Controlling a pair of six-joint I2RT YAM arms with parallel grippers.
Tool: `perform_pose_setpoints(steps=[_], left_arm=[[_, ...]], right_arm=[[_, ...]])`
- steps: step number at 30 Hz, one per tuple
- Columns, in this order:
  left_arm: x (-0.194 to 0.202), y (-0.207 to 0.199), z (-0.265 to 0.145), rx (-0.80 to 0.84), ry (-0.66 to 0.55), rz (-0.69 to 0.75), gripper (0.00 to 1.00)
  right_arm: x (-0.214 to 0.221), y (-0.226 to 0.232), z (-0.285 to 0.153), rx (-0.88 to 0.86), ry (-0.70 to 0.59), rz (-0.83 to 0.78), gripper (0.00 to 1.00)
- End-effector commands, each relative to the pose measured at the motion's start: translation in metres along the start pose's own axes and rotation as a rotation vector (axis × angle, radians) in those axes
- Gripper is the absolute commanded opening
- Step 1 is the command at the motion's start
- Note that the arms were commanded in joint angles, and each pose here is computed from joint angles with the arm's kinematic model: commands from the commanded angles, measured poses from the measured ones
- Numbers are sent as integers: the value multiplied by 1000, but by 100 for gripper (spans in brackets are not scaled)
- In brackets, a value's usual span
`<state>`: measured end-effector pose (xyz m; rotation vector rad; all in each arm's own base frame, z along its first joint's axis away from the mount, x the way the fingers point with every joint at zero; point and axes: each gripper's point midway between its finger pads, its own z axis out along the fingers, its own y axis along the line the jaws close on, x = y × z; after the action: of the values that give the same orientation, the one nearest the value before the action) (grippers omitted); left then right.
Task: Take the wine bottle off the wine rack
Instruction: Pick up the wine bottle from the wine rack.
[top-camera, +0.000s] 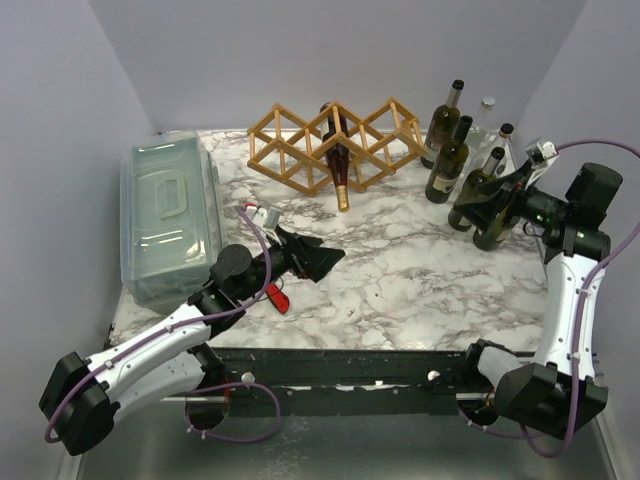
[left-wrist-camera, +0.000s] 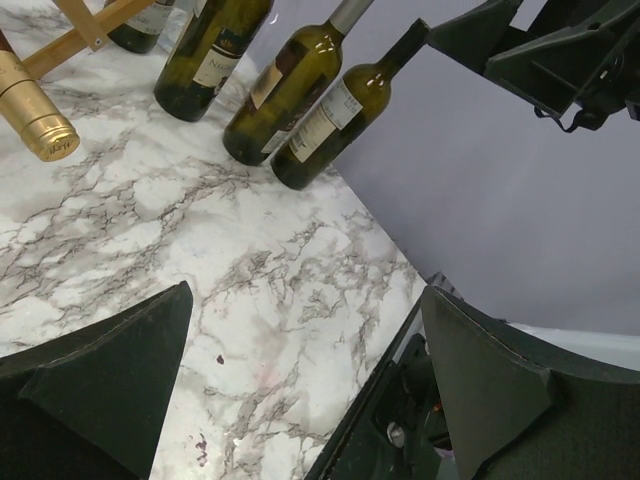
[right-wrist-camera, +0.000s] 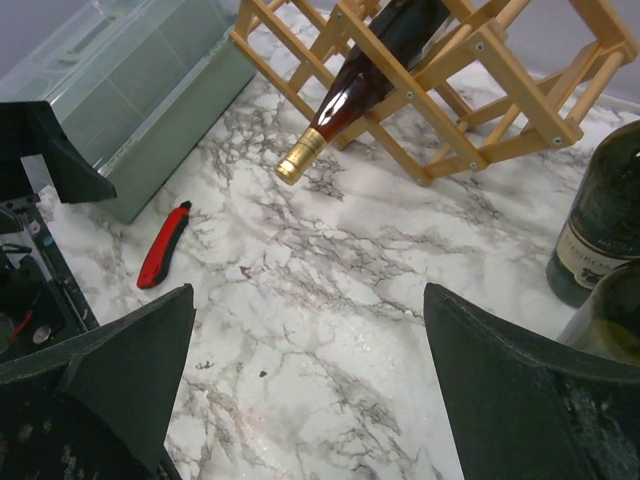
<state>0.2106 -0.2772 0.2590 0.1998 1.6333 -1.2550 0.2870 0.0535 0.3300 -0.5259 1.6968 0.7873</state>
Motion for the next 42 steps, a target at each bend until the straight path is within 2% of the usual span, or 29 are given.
perform_pose_setpoints(steps=[1,10,18,30,42], left_arm=[[-6,6,4,-63,24,29,99],[-13,6,19,-113,66,38,99],[-21,19,32,-238,102,41,99],[-27,72,55,-625,152,64,99],[-21,120,113,-782,172,141,98]], right_arm=[[19,15,0,-68,15,25,99],[47,21,1,-103,44,48,99],[73,20,4,-110,68,64,99],[99,20,11,-118,104,107,99],[107,19,12,-117,140,115,99]])
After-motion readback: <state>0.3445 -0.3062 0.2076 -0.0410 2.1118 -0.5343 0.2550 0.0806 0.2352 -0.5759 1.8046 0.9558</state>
